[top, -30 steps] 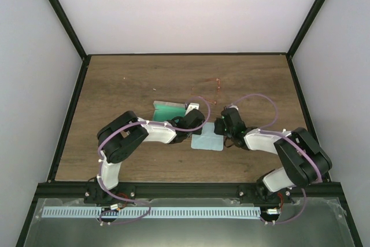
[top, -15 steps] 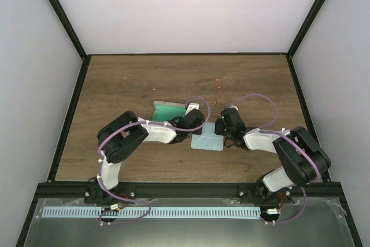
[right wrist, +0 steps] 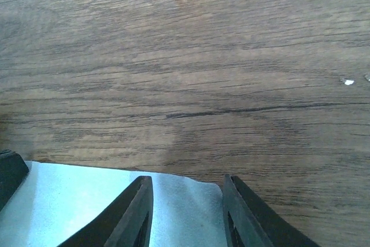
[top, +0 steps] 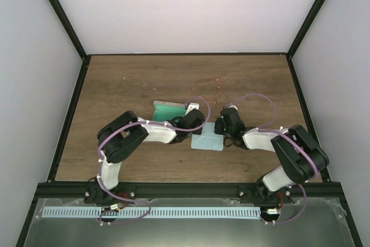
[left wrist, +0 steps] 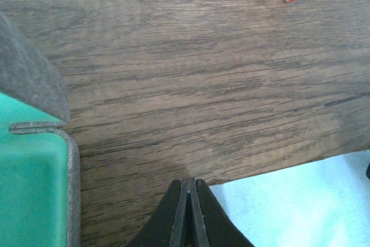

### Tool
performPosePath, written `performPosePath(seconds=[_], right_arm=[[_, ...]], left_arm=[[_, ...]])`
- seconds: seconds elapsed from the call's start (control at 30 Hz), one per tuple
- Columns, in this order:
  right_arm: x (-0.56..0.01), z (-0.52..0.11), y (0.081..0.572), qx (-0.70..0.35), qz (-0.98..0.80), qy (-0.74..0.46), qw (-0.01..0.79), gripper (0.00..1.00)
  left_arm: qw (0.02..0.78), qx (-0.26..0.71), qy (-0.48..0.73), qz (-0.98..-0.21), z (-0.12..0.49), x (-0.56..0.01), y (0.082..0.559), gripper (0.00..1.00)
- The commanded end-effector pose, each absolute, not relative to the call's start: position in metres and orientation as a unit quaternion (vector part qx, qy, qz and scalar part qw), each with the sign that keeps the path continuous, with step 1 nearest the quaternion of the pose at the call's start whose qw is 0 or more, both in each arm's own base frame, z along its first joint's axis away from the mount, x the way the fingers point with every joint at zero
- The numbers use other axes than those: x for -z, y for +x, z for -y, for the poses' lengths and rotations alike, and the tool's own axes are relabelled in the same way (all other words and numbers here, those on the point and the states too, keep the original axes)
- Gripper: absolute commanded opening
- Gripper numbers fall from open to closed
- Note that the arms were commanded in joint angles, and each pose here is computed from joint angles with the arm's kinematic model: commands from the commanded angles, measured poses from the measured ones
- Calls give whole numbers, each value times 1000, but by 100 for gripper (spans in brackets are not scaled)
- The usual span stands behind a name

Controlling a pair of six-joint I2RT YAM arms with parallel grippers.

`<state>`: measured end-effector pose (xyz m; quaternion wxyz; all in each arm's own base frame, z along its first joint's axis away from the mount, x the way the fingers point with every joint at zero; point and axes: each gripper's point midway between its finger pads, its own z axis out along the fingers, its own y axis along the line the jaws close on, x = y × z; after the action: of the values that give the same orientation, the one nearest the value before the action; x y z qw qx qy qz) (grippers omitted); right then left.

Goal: Organize the sunglasses
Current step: Fold the glasses cleaning cloth at the center of the board.

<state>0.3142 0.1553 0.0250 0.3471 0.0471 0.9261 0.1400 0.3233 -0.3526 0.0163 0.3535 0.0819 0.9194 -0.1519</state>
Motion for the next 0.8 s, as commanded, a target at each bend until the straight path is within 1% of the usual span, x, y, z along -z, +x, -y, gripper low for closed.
performPosePath(seconds=[0.0,0.33,0.53,0.63,0.77], right_arm=[[-21,-149,313,-126,-931,53,337,33],[-22,-149,314,-125,-931,56,338,13],[-25,-149,314,-128,-929,56,342,3],[-27,-148,312,-130,-928,56,344,1],[-31,-149,311,-135,-926,55,348,1]], left_arm=[[294,127,104,-942,340,17,298,4],[294,127,104,-941,341,16,298,4],[298,127,103,-940,339,14,298,4],[302,129,102,-939,338,11,297,4],[304,137,108,-937,339,7,296,4]])
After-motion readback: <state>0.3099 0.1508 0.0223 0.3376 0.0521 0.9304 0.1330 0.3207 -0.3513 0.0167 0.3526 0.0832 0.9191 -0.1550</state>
